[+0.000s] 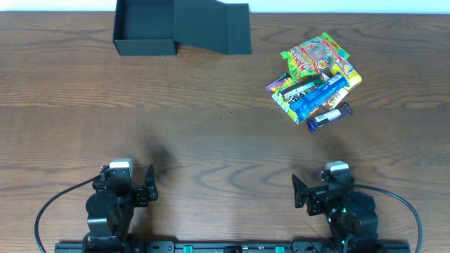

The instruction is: Pack container

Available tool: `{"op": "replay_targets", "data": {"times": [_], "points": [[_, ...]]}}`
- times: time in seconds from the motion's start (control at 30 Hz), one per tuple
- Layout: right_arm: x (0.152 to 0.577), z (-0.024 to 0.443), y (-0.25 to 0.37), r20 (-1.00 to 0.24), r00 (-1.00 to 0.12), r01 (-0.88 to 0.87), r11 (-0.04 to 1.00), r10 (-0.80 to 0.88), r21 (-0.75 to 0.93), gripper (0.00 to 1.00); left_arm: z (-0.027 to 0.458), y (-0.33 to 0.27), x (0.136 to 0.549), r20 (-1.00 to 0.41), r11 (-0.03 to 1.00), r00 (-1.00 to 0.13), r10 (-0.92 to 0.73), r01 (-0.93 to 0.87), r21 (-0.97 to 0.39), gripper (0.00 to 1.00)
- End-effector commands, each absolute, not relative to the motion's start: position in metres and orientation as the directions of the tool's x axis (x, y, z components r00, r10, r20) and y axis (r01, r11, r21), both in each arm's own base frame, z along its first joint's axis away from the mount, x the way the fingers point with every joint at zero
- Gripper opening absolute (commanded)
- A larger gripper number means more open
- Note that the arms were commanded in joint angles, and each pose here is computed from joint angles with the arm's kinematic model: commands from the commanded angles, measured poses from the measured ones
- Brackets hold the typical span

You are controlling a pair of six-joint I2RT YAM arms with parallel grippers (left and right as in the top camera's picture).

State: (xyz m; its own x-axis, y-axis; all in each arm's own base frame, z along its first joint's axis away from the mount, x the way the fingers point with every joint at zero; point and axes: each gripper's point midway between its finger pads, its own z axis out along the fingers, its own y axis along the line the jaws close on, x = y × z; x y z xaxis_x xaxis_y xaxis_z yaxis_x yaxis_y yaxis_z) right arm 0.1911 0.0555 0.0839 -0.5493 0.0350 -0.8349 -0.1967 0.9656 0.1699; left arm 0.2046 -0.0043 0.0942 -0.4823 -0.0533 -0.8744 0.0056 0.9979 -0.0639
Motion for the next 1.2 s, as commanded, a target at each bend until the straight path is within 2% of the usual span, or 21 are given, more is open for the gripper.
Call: {"op": "replay_targets", "data": {"times": [0.0,0.1,0.2,0.23,0.3,0.5,0.63,0.7,0.93,1.17], "points": [[0.19,0.085,0.059,-0.837,-0.546,-0.212,0.96,0.038,0.182,0.99,0.091,-0.005,0.205,-0.868,0.993,-0.484,-0.11,-0.016,-0.117,0.95],[0.19,0.085,0.059,-0.837,-0.546,-0.212,0.96,0.038,0.182,0.99,0.091,-0.005,0.205,-0.823,0.947,-0.47,-0.318,-0.118,-0.299,0.96],[0.19,0.085,0.059,-0.837,-0.546,-0.212,0.96,0.038,0.182,0.99,0.092,-0.016,0.204,-0.656,0.779,-0.434,-0.618,-0.229,-0.583,0.96],[0.19,0.085,0.059,-0.837,-0.546,-0.212,0.96,0.038,0.182,0.99,0.092,-0.018,0.204,-0.605,0.73,-0.424,-0.673,-0.25,-0.636,0.95],[0.19,0.085,0.059,-0.837,-0.546,-0.212,0.96,0.038,0.182,0.99,0.092,-0.018,0.204,-0.558,0.678,-0.403,-0.726,-0.282,-0.679,0.95],[0.19,0.085,0.059,-0.837,-0.546,-0.212,0.96,0.038,0.182,0.99,0.099,-0.024,0.206,-0.501,0.617,-0.391,-0.772,-0.271,-0.739,0.95],[0.19,0.085,0.059,-0.837,-0.546,-0.212,0.96,0.038,0.182,0.99,0.125,-0.042,0.214,-0.59,0.678,-0.422,-0.688,-0.084,-0.731,0.96],[0.19,0.085,0.059,-0.837,-0.546,-0.212,0.96,0.038,0.182,0.99,0.131,-0.044,0.215,-0.607,0.685,-0.418,-0.676,-0.052,-0.727,0.96],[0.19,0.085,0.059,-0.837,-0.546,-0.212,0.96,0.038,0.182,0.99,0.145,-0.037,0.22,-0.676,0.765,-0.427,-0.601,-0.061,-0.641,0.96],[0.19,0.085,0.059,-0.837,-0.546,-0.212,0.96,0.038,0.182,0.99,0.173,-0.019,0.248,-0.748,0.878,-0.479,-0.46,-0.121,-0.463,0.96]]}}
